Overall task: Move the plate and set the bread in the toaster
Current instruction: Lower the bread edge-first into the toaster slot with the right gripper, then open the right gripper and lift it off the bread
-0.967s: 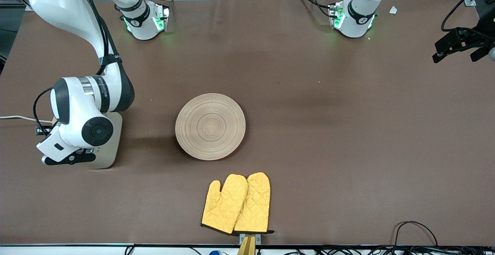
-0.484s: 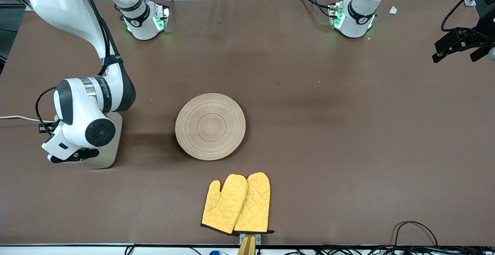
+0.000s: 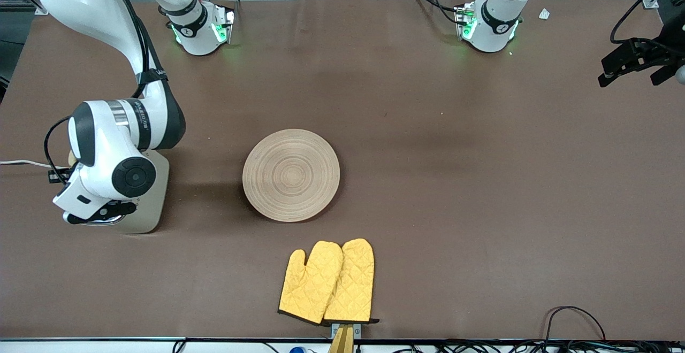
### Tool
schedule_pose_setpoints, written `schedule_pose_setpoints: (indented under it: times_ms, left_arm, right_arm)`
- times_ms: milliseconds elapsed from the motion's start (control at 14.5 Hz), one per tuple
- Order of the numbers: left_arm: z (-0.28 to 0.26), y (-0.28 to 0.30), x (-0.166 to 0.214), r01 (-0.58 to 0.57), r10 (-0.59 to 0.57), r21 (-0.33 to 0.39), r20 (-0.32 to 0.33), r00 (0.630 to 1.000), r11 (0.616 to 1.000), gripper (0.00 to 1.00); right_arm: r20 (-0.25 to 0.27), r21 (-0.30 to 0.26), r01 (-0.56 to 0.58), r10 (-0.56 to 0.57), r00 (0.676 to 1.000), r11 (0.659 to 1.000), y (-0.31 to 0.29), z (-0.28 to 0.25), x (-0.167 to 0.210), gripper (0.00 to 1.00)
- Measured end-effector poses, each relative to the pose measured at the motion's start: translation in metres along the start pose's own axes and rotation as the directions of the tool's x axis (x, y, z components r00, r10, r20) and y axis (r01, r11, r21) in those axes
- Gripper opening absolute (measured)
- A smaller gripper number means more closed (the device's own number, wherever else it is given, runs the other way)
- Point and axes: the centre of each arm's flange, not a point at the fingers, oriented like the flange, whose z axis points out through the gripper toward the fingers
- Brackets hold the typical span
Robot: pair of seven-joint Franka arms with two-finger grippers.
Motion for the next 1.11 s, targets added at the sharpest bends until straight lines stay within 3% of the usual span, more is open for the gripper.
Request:
schedule_pose_setpoints:
  times_ms: [276,691,829,967,1106]
  left_arm:
    - [0.0,0.0,0.0,0.0,0.0,0.0,0.0,1.0,1.0,1.0]
    - [0.0,0.0,0.0,0.0,0.0,0.0,0.001,1.0,1.0,1.0]
    - [0.001,0.0,0.0,0.0,0.0,0.0,0.001,1.0,1.0,1.0]
    - [0.001,0.0,0.0,0.0,0.0,0.0,0.001,1.0,1.0,1.0]
    - [0.001,0.0,0.0,0.0,0.0,0.0,0.001,1.0,1.0,1.0]
  right_arm:
    - [-0.008,0.001,0.011,-0.011,1.0,1.0,0.002,-0.002,-0.001,0.04]
    - [-0.086,0.006,0.016,-0.015,0.996,1.0,0.0,0.002,0.013,0.07]
    - [-0.085,0.01,0.015,-0.014,0.996,1.0,0.0,0.009,0.018,0.22]
    - [-0.089,0.034,0.0,0.003,0.996,0.999,0.005,0.012,0.019,0.44]
    - [-0.112,0.114,-0.023,0.036,0.993,0.993,0.012,0.0,0.018,0.63]
